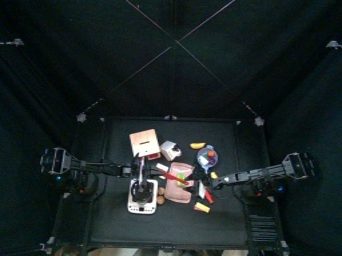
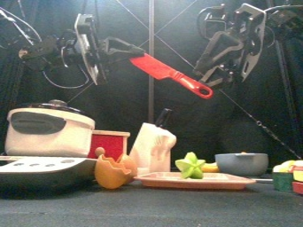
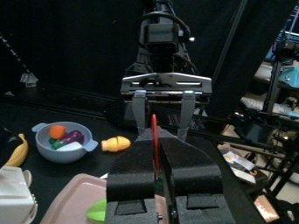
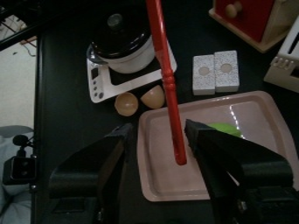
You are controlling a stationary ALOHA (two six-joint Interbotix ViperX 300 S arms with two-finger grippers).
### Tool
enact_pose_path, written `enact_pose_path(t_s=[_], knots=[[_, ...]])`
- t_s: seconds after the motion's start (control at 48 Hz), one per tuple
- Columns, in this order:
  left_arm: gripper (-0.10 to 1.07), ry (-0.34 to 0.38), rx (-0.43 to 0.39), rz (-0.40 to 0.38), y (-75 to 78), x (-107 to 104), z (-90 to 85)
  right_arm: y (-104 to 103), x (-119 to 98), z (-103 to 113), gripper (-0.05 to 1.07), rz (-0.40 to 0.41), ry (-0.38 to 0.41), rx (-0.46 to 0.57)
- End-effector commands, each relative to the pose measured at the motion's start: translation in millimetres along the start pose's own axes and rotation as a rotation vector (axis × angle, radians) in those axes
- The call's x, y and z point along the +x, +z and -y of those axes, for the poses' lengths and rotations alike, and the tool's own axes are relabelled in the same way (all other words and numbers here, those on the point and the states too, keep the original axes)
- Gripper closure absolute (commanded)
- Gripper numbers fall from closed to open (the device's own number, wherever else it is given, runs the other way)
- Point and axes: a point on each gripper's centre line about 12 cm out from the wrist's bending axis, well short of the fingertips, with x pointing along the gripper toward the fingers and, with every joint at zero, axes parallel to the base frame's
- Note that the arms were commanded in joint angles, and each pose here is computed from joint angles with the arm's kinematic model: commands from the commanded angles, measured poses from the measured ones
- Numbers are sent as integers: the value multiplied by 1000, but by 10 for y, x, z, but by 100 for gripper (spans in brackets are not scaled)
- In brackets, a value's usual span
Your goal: Reorient arm
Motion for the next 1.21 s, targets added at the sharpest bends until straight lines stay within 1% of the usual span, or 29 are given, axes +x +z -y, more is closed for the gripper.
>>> enact_pose_path(t_s=[0.0, 0.104, 0.333, 0.562, 0.688, 0.792, 0.938, 1.021, 1.188], knots=[[70, -17, 4, 54, 95, 65, 21, 113, -8, -13, 26, 29, 2, -3], [70, -19, 2, 58, 77, 70, 22, 114, 9, 24, 32, 28, -11, -4], [70, -14, 1, 28, -22, 46, 3, 142, -25, 27, 47, 41, -9, -12], [70, -13, -1, 14, -51, 27, 0, 183, -180, 43, 59, 78, 1, 1], [70, -22, 11, -18, -90, 31, 10, 229, -305, 74, 62, 113, 6, 16], [70, -36, 33, -64, -131, 47, 23, 279, -431, 112, 62, 152, 7, 28], [70, -55, 72, -131, -162, 71, 40, 275, -541, 149, 62, 177, 8, 36], [70, -62, 105, -180, -184, 92, 30, 272, -561, 200, 62, 183, -4, 43], [72, -53, 171, -248, -183, 160, -66, 280, -549, 303, 62, 184, -24, 59]])
